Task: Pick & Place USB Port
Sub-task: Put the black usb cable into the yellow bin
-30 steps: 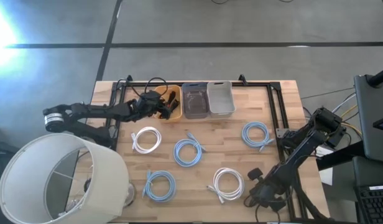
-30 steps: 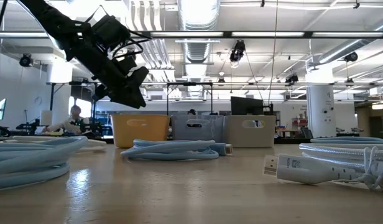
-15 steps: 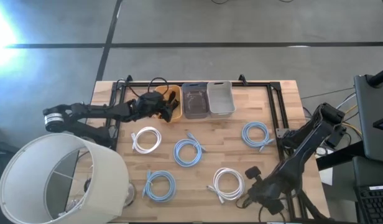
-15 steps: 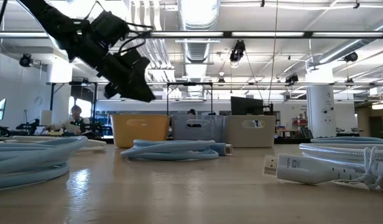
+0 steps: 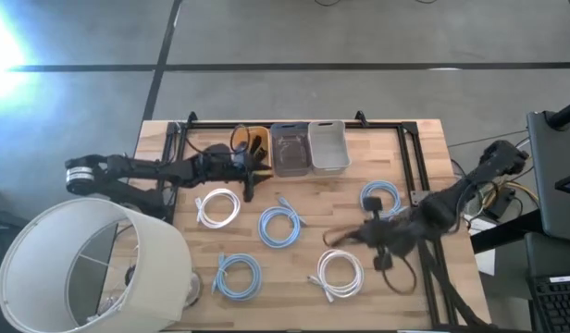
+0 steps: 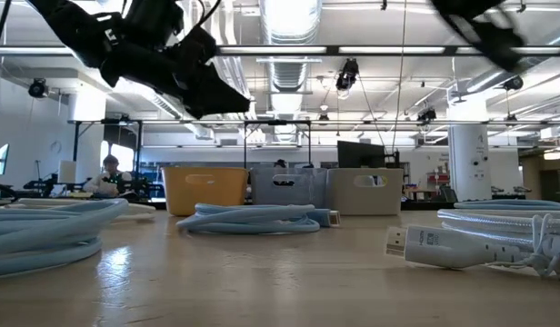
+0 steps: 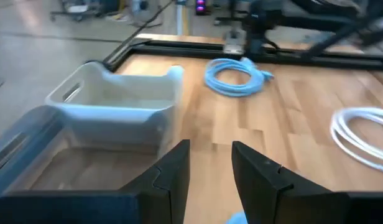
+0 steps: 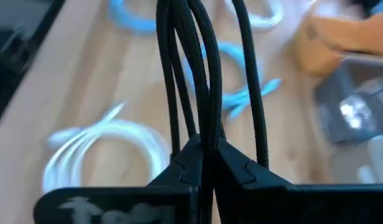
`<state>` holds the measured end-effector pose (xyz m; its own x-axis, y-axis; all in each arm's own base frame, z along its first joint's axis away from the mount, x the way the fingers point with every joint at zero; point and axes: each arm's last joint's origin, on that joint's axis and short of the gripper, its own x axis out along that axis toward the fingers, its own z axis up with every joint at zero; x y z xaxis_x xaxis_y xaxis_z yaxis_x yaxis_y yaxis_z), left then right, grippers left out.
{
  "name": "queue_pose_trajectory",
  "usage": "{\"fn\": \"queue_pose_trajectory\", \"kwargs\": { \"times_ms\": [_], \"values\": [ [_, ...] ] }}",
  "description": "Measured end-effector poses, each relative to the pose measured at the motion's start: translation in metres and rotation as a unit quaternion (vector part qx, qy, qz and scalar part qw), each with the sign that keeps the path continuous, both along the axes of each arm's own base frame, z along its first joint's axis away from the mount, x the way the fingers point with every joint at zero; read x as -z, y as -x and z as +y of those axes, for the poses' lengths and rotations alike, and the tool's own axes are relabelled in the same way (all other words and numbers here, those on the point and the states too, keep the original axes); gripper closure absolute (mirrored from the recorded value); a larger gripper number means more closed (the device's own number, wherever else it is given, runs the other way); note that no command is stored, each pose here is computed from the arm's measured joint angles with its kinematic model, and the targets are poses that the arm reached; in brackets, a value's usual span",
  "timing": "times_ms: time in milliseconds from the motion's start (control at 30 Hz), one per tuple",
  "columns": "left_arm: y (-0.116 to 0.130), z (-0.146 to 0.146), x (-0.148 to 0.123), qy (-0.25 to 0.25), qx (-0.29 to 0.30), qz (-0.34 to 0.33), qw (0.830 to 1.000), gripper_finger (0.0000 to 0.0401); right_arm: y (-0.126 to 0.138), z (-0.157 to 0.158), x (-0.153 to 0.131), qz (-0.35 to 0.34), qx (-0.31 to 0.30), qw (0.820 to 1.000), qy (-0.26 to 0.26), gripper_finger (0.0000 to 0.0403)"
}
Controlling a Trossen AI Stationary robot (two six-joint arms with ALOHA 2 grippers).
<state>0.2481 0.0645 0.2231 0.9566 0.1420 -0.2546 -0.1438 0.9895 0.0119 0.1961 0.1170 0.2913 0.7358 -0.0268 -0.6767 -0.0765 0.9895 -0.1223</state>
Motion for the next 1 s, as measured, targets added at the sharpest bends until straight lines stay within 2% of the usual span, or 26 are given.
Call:
{"fn": "queue_pose_trajectory", "kwargs": {
  "times_ms": [233,467,567,833,1000],
  "values": [
    [-0.009,-0.020,0.000,-0.009,0.043,-0.017,0.999,0.0279,-0.030,-0.040,0.004,-0.106,0.050,0.993,0.014,0.0390],
    [-0.016,-0.027,-0.003,-0.018,0.056,-0.059,0.997,0.0277,-0.058,-0.066,0.023,-0.199,0.100,0.975,0.018,0.0390],
    [-0.019,-0.027,-0.001,-0.018,0.058,-0.065,0.996,0.0263,-0.068,-0.073,0.030,-0.206,0.115,0.971,0.023,0.0390],
    [-0.032,-0.028,0.005,-0.003,0.057,-0.113,0.992,0.0187,-0.092,-0.082,0.051,-0.209,0.138,0.968,0.026,0.0390],
    [-0.043,-0.032,0.012,-0.004,0.067,-0.124,0.990,0.0163,-0.103,-0.086,0.060,-0.217,0.147,0.965,0.026,0.0390]
  ]
}}
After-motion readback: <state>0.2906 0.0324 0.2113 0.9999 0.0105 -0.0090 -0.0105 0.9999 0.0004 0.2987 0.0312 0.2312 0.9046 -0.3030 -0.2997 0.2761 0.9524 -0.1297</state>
